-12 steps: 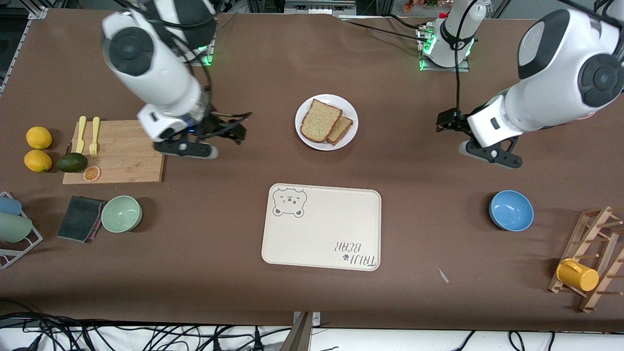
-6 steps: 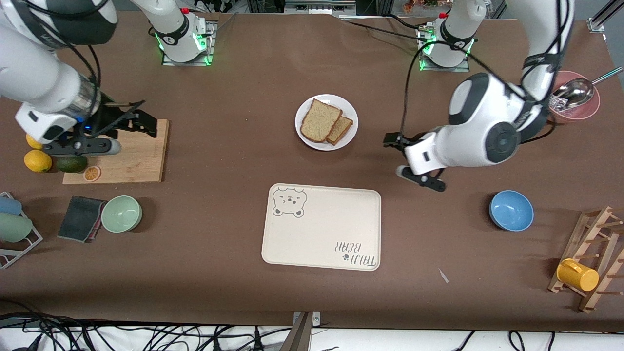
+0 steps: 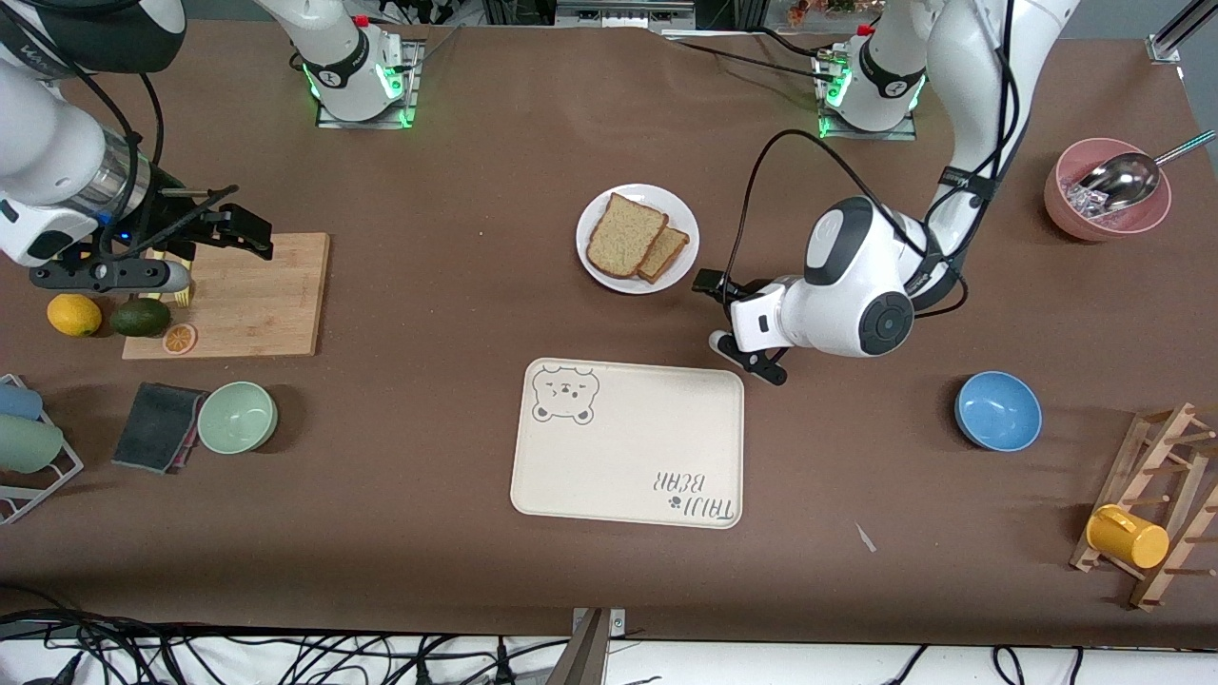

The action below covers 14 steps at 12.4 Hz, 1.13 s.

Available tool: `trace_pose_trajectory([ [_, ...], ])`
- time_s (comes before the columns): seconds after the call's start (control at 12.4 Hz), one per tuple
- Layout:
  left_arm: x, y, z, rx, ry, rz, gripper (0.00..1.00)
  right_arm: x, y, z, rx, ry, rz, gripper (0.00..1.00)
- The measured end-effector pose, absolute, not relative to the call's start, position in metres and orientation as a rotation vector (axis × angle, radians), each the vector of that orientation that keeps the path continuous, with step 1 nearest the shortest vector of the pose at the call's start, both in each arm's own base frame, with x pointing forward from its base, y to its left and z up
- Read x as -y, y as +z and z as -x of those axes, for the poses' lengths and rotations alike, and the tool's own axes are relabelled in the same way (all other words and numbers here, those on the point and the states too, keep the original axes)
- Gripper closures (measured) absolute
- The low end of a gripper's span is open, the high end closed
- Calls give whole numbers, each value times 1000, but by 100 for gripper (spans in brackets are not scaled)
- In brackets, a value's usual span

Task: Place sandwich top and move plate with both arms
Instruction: 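Withdraw the right gripper while the left gripper reaches the plate rim, then close the left gripper on the white plate rim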

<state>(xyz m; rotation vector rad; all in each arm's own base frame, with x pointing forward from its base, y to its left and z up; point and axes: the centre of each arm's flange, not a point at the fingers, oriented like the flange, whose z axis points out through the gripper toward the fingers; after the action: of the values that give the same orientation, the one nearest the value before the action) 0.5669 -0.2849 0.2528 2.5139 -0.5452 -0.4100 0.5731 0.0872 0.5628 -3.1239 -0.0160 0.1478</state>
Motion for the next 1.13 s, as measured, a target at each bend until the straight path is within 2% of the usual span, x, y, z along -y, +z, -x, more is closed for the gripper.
trace_pose_trajectory([
  [0.32, 285, 183, -515, 529, -375, -2392, 1, -86, 563, -574, 17, 141, 3133, 0],
  [0.56, 296, 166, -485, 506, -386, -2354, 5, -88, 564, -574, 20, 131, 3133, 0],
  [0.65, 300, 162, -477, 514, -386, -2358, 15, -88, 564, -574, 21, 131, 3133, 0],
  [0.73, 301, 158, -471, 528, -381, -2362, 15, -88, 564, -574, 22, 130, 3133, 0],
  [0.89, 298, 152, -465, 575, -364, -2355, 37, -88, 563, -574, 22, 131, 3133, 0],
  [0.97, 296, 151, -465, 585, -358, -2352, 37, -88, 563, -574, 22, 131, 3133, 0],
  [1.05, 295, 151, -466, 582, -355, -2350, 45, -88, 563, -574, 22, 131, 3133, 0],
  [1.13, 295, 151, -466, 565, -353, -2344, 58, -88, 563, -574, 22, 132, 3133, 0],
])
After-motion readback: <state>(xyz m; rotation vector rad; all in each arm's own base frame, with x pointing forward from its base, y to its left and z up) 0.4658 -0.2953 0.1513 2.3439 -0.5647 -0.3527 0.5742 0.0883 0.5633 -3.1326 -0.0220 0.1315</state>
